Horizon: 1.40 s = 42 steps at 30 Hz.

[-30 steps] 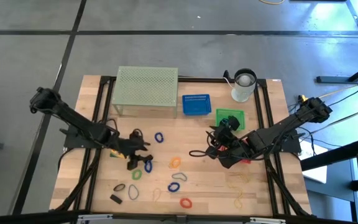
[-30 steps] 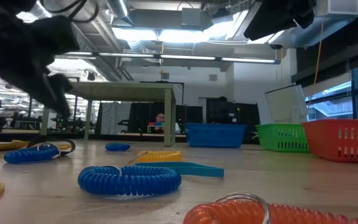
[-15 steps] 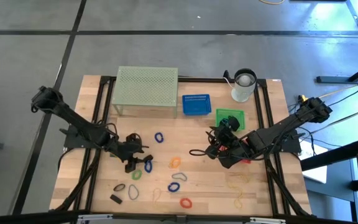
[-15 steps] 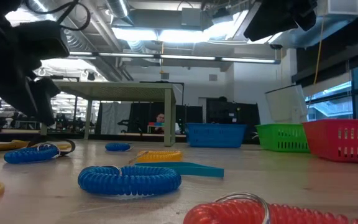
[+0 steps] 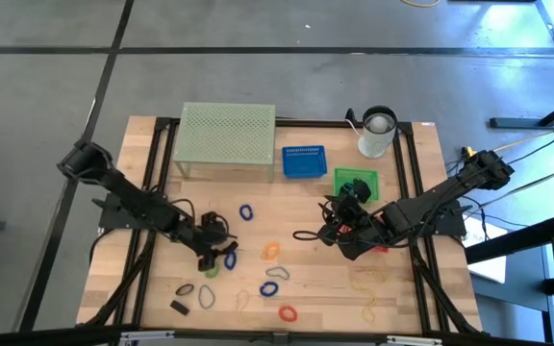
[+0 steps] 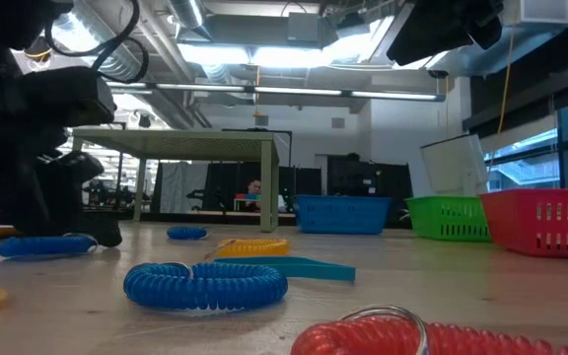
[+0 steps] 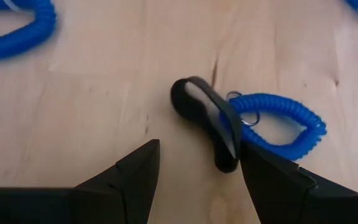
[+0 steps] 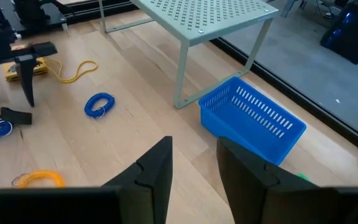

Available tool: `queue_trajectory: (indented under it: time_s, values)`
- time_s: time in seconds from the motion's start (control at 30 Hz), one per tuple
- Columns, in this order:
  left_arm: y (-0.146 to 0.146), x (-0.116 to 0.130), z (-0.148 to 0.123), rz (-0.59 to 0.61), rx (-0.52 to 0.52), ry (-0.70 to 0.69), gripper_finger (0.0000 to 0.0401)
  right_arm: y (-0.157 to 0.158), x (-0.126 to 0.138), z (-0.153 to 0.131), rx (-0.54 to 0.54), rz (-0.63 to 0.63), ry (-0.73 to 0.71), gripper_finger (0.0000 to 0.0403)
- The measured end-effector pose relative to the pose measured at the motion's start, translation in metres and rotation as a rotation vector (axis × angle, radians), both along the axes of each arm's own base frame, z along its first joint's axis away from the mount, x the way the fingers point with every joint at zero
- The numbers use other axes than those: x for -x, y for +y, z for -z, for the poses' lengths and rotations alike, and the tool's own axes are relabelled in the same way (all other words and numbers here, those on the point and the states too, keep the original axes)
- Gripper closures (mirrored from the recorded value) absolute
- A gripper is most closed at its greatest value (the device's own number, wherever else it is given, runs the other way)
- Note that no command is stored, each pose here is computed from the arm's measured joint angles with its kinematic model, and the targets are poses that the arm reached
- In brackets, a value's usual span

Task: Pick & Place Office Desk Supplies
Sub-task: Put the black rubber band into the green bin

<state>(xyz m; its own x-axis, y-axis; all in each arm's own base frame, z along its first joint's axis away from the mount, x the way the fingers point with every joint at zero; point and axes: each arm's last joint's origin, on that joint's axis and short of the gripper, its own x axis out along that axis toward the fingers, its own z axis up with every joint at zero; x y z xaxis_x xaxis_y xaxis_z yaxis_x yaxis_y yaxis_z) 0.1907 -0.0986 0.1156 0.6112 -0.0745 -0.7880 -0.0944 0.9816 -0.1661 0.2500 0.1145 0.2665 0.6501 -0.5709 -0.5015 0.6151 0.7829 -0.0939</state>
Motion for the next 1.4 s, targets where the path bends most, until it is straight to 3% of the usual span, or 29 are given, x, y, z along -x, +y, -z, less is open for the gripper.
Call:
queue_trajectory:
  time_s: [0.17, 0.27, 0.37, 0.53, 0.6, 0.77, 1.1, 1.23, 1.4]
  values:
    - [0.000, -0.001, 0.000, 0.015, -0.022, -0.019, 0.0189, 0.000, 0.000, 0.000, 0.000, 0.000, 0.000, 0.0275]
    - [0.000, -0.001, 0.000, 0.020, -0.027, -0.020, 0.0211, 0.000, 0.000, 0.000, 0.000, 0.000, -0.001, 0.0275]
    - [-0.001, -0.001, 0.000, 0.059, -0.044, -0.019, 0.0256, 0.000, 0.000, 0.000, 0.000, 0.000, -0.001, 0.0275]
    - [-0.001, -0.002, 0.000, 0.123, -0.093, -0.026, 0.0369, 0.000, 0.000, 0.000, 0.000, 0.001, -0.001, 0.0275]
    - [-0.001, -0.001, -0.001, 0.145, -0.115, -0.035, 0.0390, 0.000, 0.000, 0.000, -0.010, 0.009, -0.011, 0.0275]
    - [0.000, -0.008, -0.018, 0.163, -0.265, -0.140, 0.0397, 0.000, 0.000, 0.000, -0.019, 0.016, -0.024, 0.0275]
    - [-0.012, -0.045, -0.103, 0.125, -0.612, -0.533, 0.0396, 0.002, -0.005, -0.004, -0.037, 0.020, -0.084, 0.0275]
    - [-0.016, -0.053, -0.130, 0.113, -0.678, -0.679, 0.0396, 0.003, -0.007, -0.006, -0.012, 0.025, -0.120, 0.0275]
    - [-0.018, -0.056, -0.146, 0.070, -0.675, -0.808, 0.0396, 0.007, -0.014, -0.013, 0.017, -0.024, -0.155, 0.0275]
